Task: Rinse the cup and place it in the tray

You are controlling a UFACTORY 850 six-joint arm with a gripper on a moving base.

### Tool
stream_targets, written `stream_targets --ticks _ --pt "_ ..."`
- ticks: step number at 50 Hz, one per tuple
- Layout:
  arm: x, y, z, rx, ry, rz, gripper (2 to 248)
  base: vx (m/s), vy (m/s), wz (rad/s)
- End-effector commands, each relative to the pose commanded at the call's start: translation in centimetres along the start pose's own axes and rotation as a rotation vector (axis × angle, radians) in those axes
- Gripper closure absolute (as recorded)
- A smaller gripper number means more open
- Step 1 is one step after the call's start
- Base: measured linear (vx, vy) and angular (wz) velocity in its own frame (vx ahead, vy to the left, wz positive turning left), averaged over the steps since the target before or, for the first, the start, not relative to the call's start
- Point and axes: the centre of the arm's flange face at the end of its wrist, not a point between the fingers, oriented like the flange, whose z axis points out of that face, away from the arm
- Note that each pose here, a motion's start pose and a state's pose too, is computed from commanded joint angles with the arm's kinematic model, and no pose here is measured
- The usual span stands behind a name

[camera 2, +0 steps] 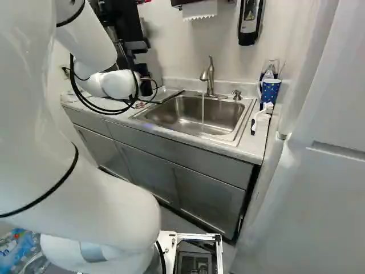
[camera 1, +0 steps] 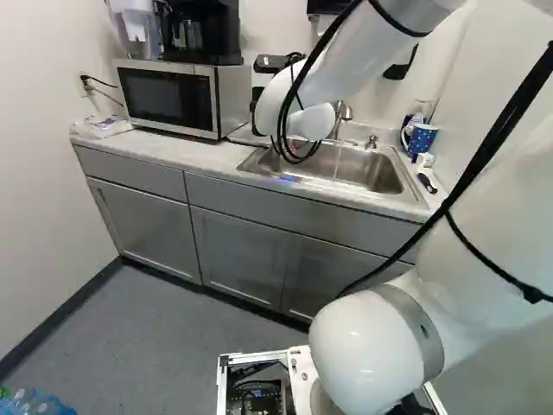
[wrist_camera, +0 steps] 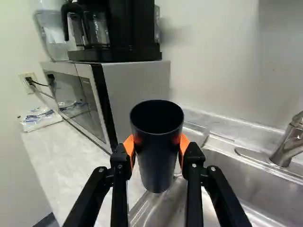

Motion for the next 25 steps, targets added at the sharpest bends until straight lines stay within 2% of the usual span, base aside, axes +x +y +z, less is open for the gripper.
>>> stream_targets --ticks 25 --pt "-0.2 3.5 -0.9 -0.078 0.001 0.008 139 0.0 0.0 0.0"
